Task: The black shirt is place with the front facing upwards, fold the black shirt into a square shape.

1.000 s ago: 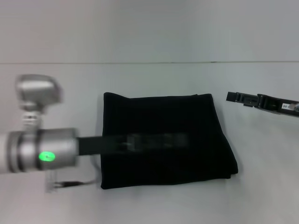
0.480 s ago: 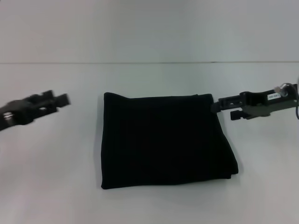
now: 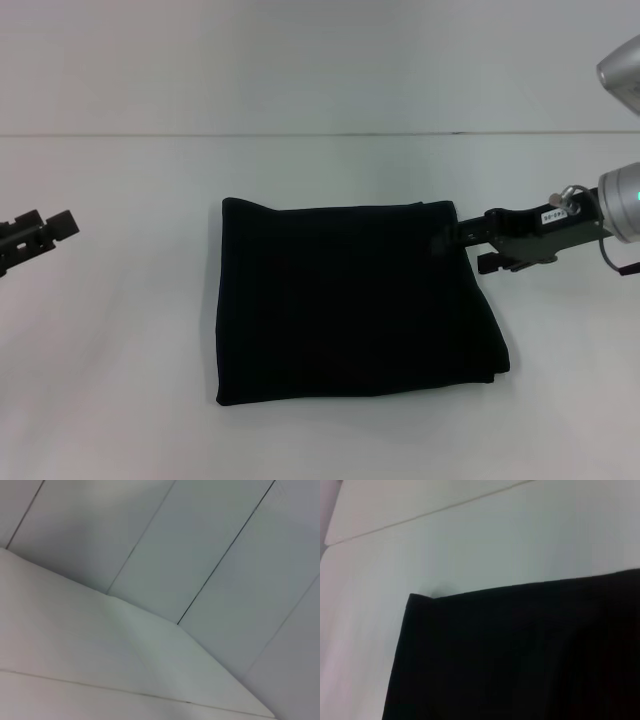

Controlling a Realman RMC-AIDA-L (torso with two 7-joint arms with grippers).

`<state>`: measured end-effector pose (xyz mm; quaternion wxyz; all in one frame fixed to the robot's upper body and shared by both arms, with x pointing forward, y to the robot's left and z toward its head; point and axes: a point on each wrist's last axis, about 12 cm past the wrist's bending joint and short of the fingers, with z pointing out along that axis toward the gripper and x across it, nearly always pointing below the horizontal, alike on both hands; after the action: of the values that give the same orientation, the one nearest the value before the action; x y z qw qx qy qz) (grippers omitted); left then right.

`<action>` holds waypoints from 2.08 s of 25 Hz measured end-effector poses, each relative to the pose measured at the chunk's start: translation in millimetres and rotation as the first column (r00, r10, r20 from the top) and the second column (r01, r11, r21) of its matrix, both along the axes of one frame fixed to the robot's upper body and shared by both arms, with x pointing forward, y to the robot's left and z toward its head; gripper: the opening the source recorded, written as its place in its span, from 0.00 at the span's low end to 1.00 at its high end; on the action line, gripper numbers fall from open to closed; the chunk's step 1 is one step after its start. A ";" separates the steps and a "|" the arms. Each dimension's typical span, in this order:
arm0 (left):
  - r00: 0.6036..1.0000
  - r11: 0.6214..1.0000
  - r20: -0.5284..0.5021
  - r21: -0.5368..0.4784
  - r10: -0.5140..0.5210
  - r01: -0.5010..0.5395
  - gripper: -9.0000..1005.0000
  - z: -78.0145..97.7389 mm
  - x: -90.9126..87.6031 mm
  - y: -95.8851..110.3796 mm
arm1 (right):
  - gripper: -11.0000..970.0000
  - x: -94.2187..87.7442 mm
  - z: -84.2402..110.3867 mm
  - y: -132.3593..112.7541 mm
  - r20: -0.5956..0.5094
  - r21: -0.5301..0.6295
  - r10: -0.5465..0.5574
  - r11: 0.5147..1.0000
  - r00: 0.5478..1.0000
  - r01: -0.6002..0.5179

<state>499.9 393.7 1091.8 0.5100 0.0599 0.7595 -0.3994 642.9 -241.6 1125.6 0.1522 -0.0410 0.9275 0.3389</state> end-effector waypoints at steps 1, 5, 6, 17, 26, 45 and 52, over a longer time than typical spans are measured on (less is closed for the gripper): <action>1.000 1.000 -0.001 -0.001 0.000 0.000 0.95 -0.5 -0.2 -0.6 | 0.97 0.1 -1.4 0.8 -0.002 -0.004 -0.006 1.000 1.000 0.006; 1.000 1.000 0.001 -0.006 -0.009 0.009 0.95 -0.2 0.5 -2.7 | 0.97 1.2 -5.9 5.1 -0.014 -0.016 -0.042 0.999 0.999 0.042; 1.000 1.000 0.001 -0.006 -0.010 0.010 0.95 -0.2 0.7 -2.9 | 0.97 1.1 -6.8 7.0 -0.016 -0.009 -0.049 0.999 0.999 0.049; 1.000 1.000 0.002 -0.003 0.004 -0.004 0.95 0.2 -0.1 0.8 | 0.97 1.1 -13.4 29.8 -0.002 0.007 -0.048 0.999 0.999 0.048; 1.000 1.000 -0.001 -0.012 0.001 -0.001 0.95 0.0 -1.5 0.1 | 0.97 3.0 -15.4 20.0 0.005 -0.010 -0.080 0.997 0.997 0.080; 1.000 1.000 -0.006 -0.020 0.000 0.000 0.95 -1.2 -1.9 -1.6 | 0.97 -3.4 -25.2 28.8 -0.010 -0.005 -0.070 0.998 0.998 0.070; 1.000 1.000 -0.005 -0.020 -0.001 0.001 0.95 -0.7 -1.3 -1.6 | 0.97 -3.7 -23.5 30.3 -0.011 0.006 -0.063 0.998 0.998 0.063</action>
<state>498.6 392.1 1091.1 0.5087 0.0543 0.7566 -0.4072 639.2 -211.3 1102.0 0.1578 -0.0092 0.9281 0.3371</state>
